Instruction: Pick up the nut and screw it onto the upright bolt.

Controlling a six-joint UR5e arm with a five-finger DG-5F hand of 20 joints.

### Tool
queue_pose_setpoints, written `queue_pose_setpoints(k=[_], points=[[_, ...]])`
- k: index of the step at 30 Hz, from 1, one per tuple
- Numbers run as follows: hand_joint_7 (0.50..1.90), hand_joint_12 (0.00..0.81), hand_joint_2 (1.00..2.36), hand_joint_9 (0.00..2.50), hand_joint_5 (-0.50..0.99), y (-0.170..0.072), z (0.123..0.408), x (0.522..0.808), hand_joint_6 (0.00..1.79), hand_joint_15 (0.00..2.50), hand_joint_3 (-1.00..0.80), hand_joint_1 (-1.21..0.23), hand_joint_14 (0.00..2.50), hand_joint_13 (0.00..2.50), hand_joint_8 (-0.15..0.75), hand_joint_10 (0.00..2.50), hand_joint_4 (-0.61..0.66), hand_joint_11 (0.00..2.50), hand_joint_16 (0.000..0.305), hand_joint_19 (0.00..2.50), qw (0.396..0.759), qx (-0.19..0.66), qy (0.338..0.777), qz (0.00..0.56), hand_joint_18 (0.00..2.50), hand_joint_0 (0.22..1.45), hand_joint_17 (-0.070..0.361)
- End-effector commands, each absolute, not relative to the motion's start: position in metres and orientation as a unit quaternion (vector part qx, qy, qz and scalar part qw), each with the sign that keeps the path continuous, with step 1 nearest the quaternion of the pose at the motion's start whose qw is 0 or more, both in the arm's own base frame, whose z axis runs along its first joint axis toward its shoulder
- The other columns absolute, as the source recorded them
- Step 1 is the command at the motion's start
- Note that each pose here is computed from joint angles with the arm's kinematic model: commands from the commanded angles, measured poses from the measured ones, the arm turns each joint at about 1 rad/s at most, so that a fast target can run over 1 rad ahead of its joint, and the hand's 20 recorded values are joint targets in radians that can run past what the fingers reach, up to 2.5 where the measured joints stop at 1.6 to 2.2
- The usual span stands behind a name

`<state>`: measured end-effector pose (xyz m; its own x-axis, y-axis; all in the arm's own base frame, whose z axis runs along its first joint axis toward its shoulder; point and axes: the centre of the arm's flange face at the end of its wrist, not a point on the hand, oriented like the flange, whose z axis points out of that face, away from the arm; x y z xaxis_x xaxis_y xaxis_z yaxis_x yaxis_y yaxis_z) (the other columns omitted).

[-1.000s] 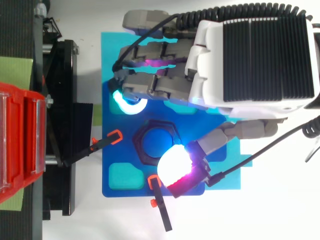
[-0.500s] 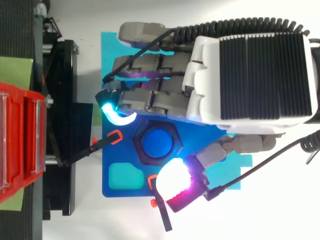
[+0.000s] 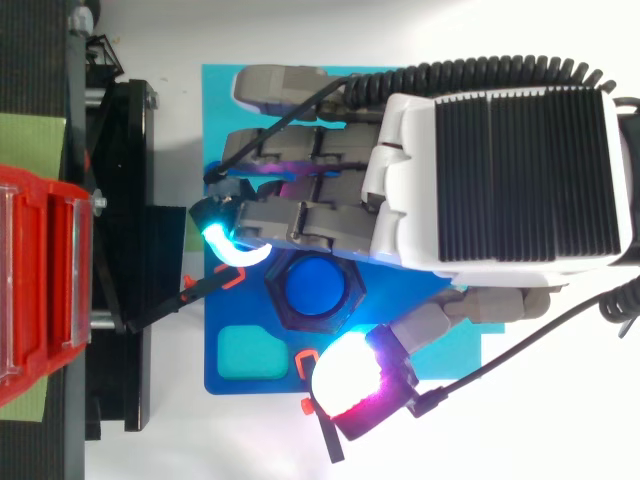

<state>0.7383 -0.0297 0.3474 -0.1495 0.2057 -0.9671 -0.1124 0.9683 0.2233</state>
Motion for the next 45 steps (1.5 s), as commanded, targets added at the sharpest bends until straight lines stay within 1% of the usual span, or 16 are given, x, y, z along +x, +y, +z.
queue_pose_setpoints(k=[1, 15, 45], points=[[0.72, 0.298, 1.0, 0.52, -0.16, -0.0294, 0.348, 0.7382, 0.5, 0.0, -0.5, -0.32, 0.0, 0.31, 0.248, 0.0, 0.21, 0.0, 0.033, 0.0, 0.652, 0.031, 0.748, 0.122, 0.0, 0.49, 0.074], [0.75, 0.293, 1.0, 0.53, -0.15, -0.0295, 0.3472, 0.738, 0.5, 0.0, -0.5, -0.32, 0.0, 0.31, 0.255, 0.0, 0.23, 0.0, 0.032, 0.0, 0.651, 0.031, 0.748, 0.122, 0.0, 0.5, 0.071], [0.76, 0.283, 1.0, 0.55, -0.14, -0.0282, 0.3469, 0.7369, 0.5, 0.0, -0.5, -0.34, 0.0, 0.34, 0.257, 0.0, 0.24, 0.0, 0.029, 0.0, 0.647, 0.03, 0.752, 0.123, 0.0, 0.51, 0.065]])
